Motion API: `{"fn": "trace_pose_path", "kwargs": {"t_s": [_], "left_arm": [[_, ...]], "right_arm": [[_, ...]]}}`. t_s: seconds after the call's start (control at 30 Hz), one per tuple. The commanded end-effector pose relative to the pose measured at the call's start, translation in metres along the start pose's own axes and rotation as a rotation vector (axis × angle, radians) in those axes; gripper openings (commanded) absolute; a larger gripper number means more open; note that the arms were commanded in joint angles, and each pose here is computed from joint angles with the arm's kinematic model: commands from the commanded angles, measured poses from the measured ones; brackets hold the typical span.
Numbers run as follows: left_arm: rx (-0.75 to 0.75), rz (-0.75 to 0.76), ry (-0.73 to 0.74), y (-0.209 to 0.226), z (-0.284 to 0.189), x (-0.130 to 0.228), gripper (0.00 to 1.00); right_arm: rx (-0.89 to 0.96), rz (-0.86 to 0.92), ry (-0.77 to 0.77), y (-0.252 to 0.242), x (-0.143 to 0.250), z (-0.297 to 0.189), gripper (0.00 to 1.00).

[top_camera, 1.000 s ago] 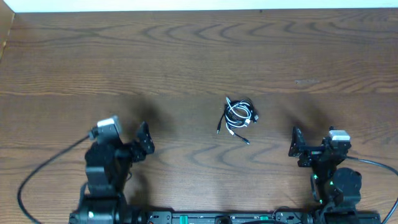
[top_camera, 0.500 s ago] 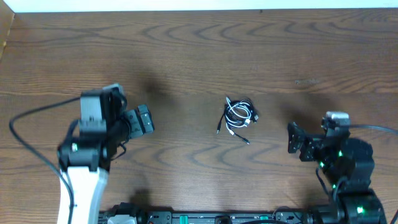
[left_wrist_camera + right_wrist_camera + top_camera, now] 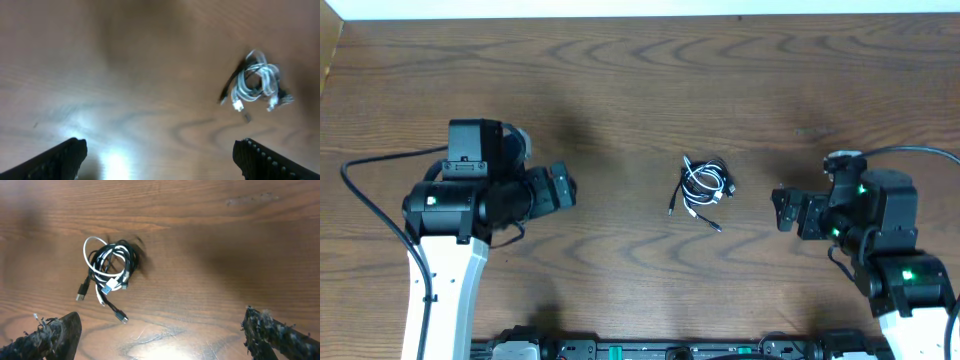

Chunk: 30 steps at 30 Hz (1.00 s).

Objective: Untangle cables
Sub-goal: 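Move the left gripper over the black-and-white cable bundle and lower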

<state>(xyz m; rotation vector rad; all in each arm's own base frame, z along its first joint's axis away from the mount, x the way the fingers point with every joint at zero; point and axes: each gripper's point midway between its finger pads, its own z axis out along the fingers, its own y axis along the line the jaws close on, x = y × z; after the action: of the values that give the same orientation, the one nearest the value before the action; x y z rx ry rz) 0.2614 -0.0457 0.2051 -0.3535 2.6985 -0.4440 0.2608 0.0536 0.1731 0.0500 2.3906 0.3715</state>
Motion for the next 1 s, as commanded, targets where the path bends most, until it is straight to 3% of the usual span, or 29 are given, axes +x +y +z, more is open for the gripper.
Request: {"fn": "trace_pose_path", "kwargs": {"t_s": [0.0,0.17,0.33,0.97], "left_arm": [[0.113,-0.009,-0.059,-0.022,-0.004,-0.018,0.98],[0.197,0.028,-0.183,-0.045,-0.009,-0.049,0.98],[0.211,0.091,-0.185,-0.073,0.012,-0.054,0.98],[0.245,0.346,0.115,-0.164,0.186,0.013,0.98]], "right_arm": [[-0.041,-0.002,-0.016,0.009,-0.009,-0.005,0.99],[-0.04,-0.003,-0.02,0.008,-0.01,-0.005,0.99],[-0.043,-0.006,-0.034,0.009,-0.013,-0.005,0.99],[-0.04,0.021,-0.016,0.008,-0.009,-0.005,0.99]]}}
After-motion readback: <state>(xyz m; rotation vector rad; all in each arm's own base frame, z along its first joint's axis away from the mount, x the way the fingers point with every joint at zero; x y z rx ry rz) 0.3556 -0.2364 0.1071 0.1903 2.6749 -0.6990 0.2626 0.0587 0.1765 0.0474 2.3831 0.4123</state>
